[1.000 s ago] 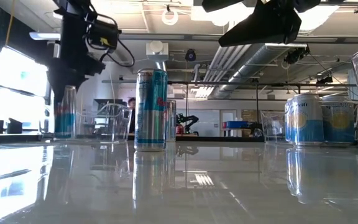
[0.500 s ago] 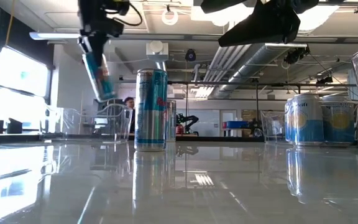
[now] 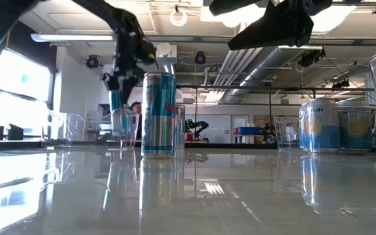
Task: Sort soda cans
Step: Put the top left white blue soda can into the top left transparent bin
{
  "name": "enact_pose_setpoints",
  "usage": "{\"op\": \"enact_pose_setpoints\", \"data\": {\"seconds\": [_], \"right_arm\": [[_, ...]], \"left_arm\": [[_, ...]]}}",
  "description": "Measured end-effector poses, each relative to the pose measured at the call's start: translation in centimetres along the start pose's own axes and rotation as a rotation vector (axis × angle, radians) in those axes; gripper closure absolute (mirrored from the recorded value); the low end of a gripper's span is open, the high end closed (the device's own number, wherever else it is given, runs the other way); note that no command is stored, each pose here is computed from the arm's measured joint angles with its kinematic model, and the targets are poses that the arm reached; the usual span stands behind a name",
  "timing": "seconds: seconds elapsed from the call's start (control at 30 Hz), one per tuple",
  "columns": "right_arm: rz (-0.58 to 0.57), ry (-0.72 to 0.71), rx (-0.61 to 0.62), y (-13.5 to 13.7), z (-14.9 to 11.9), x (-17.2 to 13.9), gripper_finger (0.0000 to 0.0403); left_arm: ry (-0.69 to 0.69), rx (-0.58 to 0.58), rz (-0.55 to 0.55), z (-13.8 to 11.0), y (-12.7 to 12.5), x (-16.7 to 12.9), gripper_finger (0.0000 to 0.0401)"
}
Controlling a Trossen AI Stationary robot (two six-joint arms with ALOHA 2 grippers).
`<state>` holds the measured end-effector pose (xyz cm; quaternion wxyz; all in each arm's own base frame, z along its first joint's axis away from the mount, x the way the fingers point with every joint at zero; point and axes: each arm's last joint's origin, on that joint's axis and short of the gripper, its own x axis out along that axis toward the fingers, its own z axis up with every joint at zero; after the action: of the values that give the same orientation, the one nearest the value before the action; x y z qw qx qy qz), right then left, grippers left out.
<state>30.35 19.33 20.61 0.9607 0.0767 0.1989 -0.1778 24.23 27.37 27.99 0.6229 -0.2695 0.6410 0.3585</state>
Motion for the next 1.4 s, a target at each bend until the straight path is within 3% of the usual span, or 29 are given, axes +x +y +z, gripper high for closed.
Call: {"op": "enact_pose_setpoints", "data": {"seconds": [0.23,0.63,1.17,1.4], "right_arm": [[-0.003,0.003,-0.006,0.0,0.0,0.0,0.0049],[-0.017,0.003,0.0,-0.4,0.2,0.4,0.0049],[-0.017,0.003,0.0,-0.4,0.2,0.4,0.0049],[-0.017,0.003,-0.004,-0.4,0.2,0.4,0.0049]], "left_arm": [[0.053,0.018,-0.006,1.5,0.2,2.6,0.0162],[-0.028,0.024,-0.017,2.4,0.2,2.7,0.0136],[-0.026,0.005,-0.145,2.4,2.2,2.9,0.0133],[-0.08,0.037,-0.037,1.2,2.9,0.4,0.0133]]}}
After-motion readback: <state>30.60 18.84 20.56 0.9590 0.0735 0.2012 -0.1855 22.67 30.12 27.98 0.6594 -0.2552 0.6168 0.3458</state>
